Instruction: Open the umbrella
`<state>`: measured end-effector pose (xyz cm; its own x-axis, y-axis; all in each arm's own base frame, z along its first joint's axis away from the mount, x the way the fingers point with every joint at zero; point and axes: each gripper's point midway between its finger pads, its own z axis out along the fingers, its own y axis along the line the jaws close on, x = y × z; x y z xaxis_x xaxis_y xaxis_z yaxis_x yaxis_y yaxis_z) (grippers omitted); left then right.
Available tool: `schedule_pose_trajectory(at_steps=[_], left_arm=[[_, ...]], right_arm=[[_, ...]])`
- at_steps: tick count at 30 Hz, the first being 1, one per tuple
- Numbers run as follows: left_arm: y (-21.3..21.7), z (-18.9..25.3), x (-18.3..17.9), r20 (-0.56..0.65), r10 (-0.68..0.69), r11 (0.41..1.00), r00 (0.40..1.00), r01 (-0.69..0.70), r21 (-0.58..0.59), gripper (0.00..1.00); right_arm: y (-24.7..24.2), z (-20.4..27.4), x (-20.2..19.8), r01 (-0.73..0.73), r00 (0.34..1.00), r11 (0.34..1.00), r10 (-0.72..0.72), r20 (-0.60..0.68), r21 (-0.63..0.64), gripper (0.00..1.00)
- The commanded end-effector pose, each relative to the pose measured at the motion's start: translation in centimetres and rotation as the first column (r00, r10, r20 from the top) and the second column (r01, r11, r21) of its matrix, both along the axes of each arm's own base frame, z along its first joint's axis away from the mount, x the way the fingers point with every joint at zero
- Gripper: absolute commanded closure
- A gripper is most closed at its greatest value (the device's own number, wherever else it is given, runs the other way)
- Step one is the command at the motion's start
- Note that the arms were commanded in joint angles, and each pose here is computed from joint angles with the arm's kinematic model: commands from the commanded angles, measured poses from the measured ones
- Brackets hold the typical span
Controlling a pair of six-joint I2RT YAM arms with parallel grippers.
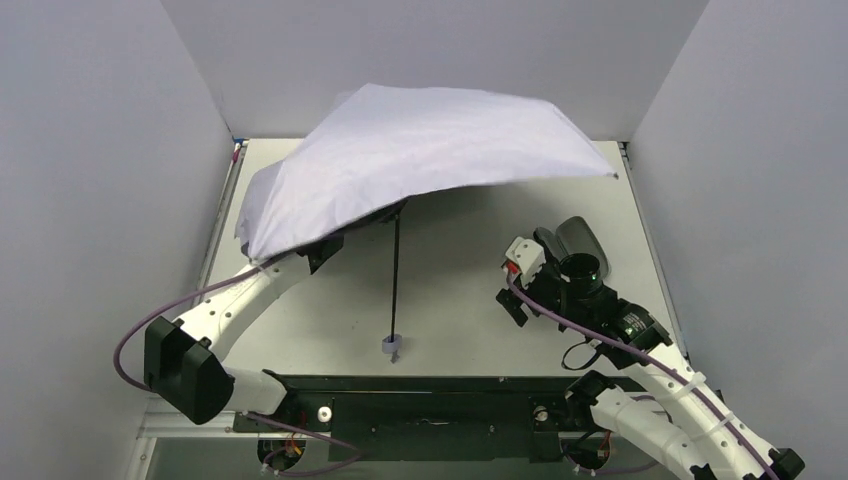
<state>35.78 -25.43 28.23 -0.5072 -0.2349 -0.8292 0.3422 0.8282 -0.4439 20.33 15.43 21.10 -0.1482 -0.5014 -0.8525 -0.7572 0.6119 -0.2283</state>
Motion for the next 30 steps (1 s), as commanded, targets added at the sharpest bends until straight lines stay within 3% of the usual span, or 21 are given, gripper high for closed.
schedule_pose_trajectory(at_steps=[1,9,10,11,12,14,19,20,25,30], left_arm=[[-1.4,3.5,0.3,0.197,-0.099,0.991,0.975,0.114,-0.065,1.0],[-0.5,0.2,0.6,0.166,-0.107,0.994,0.98,0.108,0.004,0.97],[-0.6,-0.2,0.4,0.157,-0.124,0.992,0.98,0.126,0.001,0.82],[-0.6,-0.6,0.4,0.146,-0.136,0.991,0.98,0.137,0.001,0.73],[-0.9,-0.6,-0.1,0.139,-0.173,0.985,0.975,0.175,-0.001,0.56],[-0.7,-2.4,-1.1,0.074,-0.219,0.975,0.973,0.217,0.044,0.39],[0.9,-4.8,-3.7,0.036,-0.291,0.947,0.956,0.283,0.152,0.12],[1.4,-5.4,-4.3,0.027,-0.311,0.934,0.95,0.301,0.193,0.02],[4.1,-8.1,-7.3,-0.025,-0.398,0.85,0.917,0.379,0.365,0.03],[7.3,-11.5,-11.3,-0.129,-0.525,0.677,0.841,0.505,0.535,0.03]], right_arm=[[-0.9,-0.9,0.3,-0.006,0.998,0.996,0.011,0.062,-0.093,0.24],[-0.7,-1.7,0.6,-0.023,0.998,0.992,0.031,0.063,-0.123,0.24],[-0.6,-1.8,0.6,-0.027,0.997,0.992,0.035,0.063,-0.126,0.24],[-0.6,-1.9,0.6,-0.029,0.998,0.991,0.037,0.058,-0.13,0.24],[-0.7,-2.0,0.6,-0.032,0.998,0.99,0.04,0.056,-0.136,0.24],[-0.7,-2.4,0.4,-0.039,0.998,0.989,0.046,0.047,-0.145,0.24],[-1.1,-3.4,-0.1,-0.048,0.998,0.985,0.053,0.027,-0.167,0.24],[-1.2,-3.5,-0.1,-0.048,0.998,0.984,0.053,0.03,-0.172,0.24],[-1.6,-3.8,-0.4,-0.053,0.998,0.979,0.059,0.024,-0.195,0.24],[-2.0,-4.6,-1.0,-0.078,0.997,0.969,0.08,-0.002,-0.234,0.24]])
